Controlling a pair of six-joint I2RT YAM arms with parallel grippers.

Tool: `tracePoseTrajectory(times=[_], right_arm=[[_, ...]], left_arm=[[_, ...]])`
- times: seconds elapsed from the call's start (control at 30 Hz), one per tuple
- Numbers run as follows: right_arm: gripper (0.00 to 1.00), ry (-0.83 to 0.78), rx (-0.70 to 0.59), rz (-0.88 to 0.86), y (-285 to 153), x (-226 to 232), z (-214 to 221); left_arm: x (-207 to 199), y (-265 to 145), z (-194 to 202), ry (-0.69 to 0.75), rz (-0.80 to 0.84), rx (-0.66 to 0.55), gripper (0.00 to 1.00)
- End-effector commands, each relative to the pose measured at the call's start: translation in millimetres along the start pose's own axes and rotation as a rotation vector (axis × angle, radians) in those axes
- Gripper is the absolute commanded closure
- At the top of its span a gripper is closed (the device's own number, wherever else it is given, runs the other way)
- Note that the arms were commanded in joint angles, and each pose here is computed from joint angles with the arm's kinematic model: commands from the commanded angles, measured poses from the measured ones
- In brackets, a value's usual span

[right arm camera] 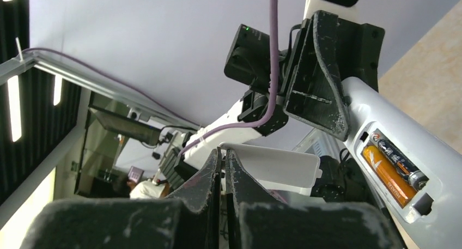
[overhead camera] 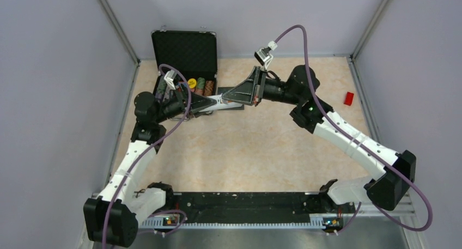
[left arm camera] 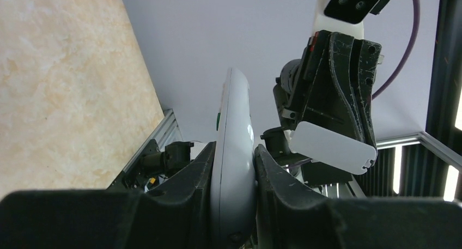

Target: Load the batteries into the remote control

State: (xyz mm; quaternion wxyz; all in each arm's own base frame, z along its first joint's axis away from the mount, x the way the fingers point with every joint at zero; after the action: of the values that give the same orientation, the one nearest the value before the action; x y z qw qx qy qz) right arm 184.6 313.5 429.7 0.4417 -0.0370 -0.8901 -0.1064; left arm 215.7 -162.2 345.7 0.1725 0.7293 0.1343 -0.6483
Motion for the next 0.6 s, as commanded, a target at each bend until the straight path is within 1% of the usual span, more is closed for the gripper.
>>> tracePoseTrajectory(times=[0.0, 0.13, 0.57], right_arm=[[1.0, -0.007, 0.019, -0.125, -3, 24, -8], [1.0, 0.019, 0.04, -0.132, 1, 21, -8], [1.0, 0.059, 0.078, -0.119, 13, 5, -6]], left_arm=[[-33, -1, 6, 0.085, 0.081, 0.041, 1.0], [-37, -1, 7, 0.087, 0.078, 0.055, 1.0], [-29, 7, 9, 0.073, 0.039, 0.127, 1.0]])
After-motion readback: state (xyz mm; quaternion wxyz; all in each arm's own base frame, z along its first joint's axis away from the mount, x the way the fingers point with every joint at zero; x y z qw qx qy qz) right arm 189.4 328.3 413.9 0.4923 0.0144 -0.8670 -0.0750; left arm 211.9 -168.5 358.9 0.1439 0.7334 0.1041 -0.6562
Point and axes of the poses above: each gripper's point midway between its finger pads, its own y axis out along the fingers, its own x axis along the line the jaws close on, z = x × y, the point moved 5 cm from there along -y, back along the fingers, and after that the axes turned 8 degrees about -y, right-handed, at the moved point
